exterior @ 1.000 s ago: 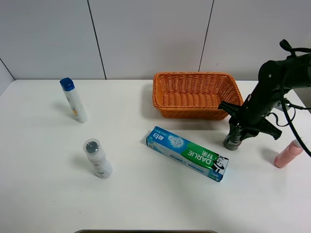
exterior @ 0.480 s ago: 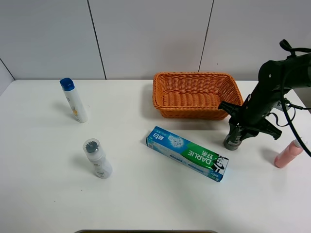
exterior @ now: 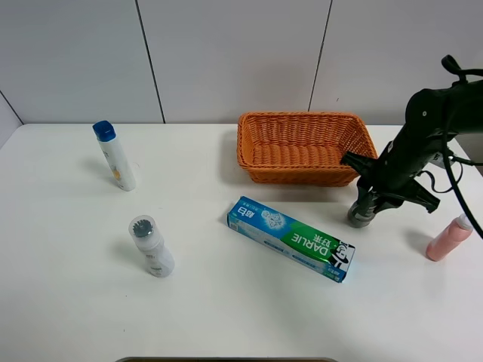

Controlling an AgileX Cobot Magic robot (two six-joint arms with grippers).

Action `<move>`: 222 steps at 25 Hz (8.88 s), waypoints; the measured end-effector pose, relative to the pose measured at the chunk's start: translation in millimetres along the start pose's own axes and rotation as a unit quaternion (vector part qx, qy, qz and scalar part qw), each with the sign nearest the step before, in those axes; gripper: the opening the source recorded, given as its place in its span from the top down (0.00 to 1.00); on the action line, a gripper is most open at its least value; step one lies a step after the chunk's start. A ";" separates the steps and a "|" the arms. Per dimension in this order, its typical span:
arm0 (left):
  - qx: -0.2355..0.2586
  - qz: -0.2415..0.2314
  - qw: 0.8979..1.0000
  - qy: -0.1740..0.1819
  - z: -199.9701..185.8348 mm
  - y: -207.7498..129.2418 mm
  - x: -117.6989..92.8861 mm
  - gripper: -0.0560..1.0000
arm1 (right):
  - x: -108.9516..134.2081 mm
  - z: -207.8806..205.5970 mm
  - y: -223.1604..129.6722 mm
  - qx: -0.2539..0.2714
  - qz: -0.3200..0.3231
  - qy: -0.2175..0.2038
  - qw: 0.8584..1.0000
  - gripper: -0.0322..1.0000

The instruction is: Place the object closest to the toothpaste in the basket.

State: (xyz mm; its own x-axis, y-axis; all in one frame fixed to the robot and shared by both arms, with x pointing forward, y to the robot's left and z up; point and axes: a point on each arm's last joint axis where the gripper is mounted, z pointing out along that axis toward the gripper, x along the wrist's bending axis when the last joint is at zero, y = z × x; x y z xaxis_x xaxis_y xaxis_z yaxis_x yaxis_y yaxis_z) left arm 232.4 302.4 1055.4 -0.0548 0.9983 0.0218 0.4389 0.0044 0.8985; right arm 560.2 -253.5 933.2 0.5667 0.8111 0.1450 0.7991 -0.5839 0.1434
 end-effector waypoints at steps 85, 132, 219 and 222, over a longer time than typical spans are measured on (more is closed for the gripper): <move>0.000 0.000 1.000 0.000 0.0 0.0 0.0 0.06 | 117.3 20.3 43.7 -0.134 -0.345 0.084 0.925 0.62; 0.000 0.000 1.000 0.000 0.0 0.0 0.0 0.06 | 117.2 22.4 43.8 -0.134 -0.348 0.082 0.924 0.02; 0.000 0.000 1.000 0.000 0.0 0.0 0.1 0.06 | -204.9 -334.6 -214.8 -0.485 -0.267 0.134 0.822 0.02; 0.000 0.000 1.000 0.000 0.0 0.0 0.1 0.06 | -206.9 -313.5 -217.4 -0.472 -0.265 0.122 0.832 0.02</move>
State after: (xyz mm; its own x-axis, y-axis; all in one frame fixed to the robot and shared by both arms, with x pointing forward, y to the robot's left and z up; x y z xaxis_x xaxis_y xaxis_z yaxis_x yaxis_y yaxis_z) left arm 232.4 302.5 1055.4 -0.0553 0.9982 0.0226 0.4389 0.0040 0.8985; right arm 206.3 -305.3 1179.0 0.0359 0.9993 -0.0055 0.3453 -0.0072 0.9385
